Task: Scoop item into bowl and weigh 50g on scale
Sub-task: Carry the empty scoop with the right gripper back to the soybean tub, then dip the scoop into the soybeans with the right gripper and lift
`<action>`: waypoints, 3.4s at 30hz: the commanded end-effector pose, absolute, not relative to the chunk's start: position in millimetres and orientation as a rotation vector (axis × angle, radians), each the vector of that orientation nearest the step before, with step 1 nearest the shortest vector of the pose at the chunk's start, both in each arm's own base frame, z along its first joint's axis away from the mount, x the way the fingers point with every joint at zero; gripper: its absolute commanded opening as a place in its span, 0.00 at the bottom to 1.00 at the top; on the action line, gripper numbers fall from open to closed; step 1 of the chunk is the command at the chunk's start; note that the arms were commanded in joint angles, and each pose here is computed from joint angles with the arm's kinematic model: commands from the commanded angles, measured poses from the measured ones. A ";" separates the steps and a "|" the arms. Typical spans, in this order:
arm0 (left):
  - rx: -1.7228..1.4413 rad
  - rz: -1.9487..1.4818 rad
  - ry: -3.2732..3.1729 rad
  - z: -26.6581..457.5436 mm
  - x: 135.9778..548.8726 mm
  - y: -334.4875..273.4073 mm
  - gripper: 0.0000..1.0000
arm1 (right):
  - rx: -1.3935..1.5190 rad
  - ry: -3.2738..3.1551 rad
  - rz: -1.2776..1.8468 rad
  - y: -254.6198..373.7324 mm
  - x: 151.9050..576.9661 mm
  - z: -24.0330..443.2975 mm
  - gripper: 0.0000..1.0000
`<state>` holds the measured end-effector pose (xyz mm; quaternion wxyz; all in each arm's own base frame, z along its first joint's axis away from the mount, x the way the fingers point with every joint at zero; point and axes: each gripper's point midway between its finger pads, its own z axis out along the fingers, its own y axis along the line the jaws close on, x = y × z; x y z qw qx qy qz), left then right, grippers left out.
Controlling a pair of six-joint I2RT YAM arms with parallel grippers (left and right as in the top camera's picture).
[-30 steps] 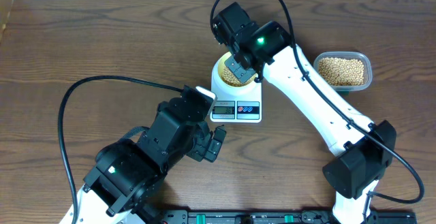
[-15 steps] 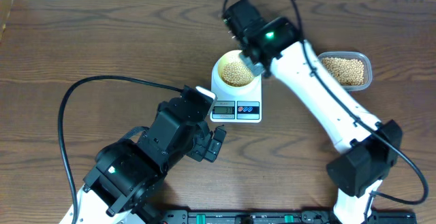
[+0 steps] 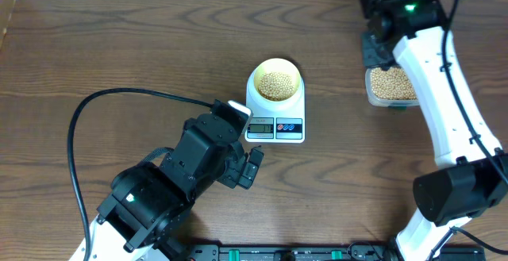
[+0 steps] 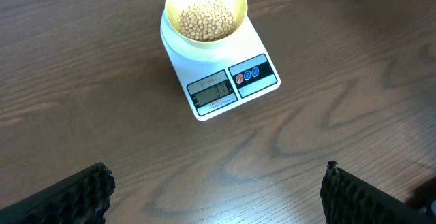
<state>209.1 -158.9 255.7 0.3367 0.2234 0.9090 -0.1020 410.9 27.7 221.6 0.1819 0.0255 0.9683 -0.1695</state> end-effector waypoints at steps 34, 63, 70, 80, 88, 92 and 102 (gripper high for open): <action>0.574 -0.285 2.357 263.0 209.0 -160.3 0.99 | 0.512 2.926 0.033 -25.2 390.4 100.0 0.01; 0.574 -0.285 2.357 263.0 209.0 -160.3 0.99 | 0.399 2.796 0.754 -13.0 393.4 93.6 0.01; 0.574 -0.285 2.357 263.0 209.0 -160.3 0.99 | 0.436 2.721 0.862 -23.3 395.0 96.7 0.01; 0.574 -0.285 2.357 263.0 209.0 -160.3 0.99 | 0.429 2.565 1.092 -34.7 392.6 114.4 0.01; 0.574 -0.285 2.357 263.0 209.0 -160.3 0.99 | 0.478 2.514 1.163 -41.5 386.8 110.2 0.01; 0.574 -0.285 2.357 263.0 209.0 -160.3 0.99 | 0.472 2.467 1.214 -41.8 386.2 111.3 0.01; 0.574 -0.285 2.357 263.0 209.0 -160.3 0.99 | 0.464 2.293 1.345 -52.5 389.2 127.4 0.01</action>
